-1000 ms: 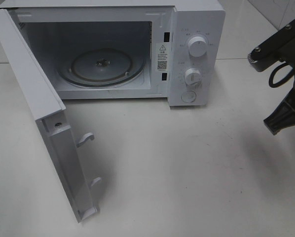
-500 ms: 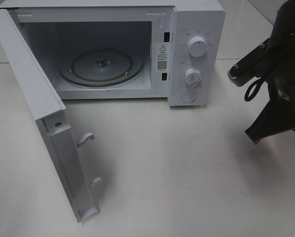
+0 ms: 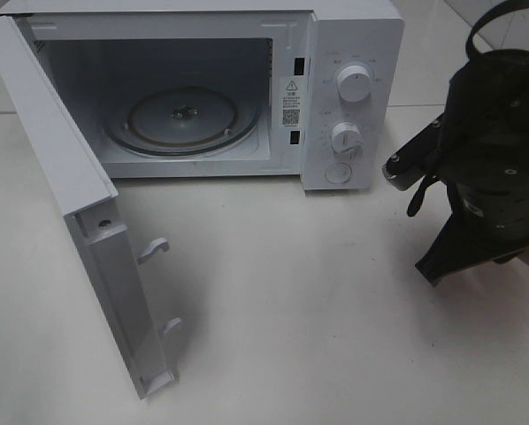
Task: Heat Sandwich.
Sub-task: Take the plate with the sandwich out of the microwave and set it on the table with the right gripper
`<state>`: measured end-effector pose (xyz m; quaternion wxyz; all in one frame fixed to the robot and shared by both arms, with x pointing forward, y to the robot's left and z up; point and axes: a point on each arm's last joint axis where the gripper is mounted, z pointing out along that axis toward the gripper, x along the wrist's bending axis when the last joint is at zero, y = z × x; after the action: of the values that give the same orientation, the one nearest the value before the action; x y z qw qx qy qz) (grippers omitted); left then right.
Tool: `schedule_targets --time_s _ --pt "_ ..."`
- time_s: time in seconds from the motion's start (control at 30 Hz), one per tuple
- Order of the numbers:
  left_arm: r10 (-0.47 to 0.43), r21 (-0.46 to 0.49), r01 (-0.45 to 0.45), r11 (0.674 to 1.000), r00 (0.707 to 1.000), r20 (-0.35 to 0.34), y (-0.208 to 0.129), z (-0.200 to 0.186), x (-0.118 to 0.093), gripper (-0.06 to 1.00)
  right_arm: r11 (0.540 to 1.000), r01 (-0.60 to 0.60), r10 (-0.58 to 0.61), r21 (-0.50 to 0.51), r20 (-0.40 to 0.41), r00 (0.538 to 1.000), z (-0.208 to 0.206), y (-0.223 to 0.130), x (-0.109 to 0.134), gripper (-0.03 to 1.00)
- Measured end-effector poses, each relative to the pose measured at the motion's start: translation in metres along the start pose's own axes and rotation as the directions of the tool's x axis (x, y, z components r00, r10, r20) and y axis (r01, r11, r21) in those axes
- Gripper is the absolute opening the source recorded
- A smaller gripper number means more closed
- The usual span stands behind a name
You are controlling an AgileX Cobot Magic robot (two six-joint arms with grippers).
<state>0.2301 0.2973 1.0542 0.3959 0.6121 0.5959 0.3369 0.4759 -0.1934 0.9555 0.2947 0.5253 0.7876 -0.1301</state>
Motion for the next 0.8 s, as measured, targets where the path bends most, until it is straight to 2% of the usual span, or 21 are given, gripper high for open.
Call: schedule_targets --time_s 0.53,0.8 --pt "0.0 0.0 0.0 1.0 1.0 0.0 0.0 0.0 0.0 0.99 1.0 0.008 -0.008 -0.003 -0.026 1.0 0.026 0.009 0.026 0.08" --pt "0.0 0.0 0.0 1.0 1.0 0.0 0.0 0.0 0.0 0.99 0.999 0.034 -0.034 0.029 -0.026 0.999 0.041 0.01 0.038 0.08"
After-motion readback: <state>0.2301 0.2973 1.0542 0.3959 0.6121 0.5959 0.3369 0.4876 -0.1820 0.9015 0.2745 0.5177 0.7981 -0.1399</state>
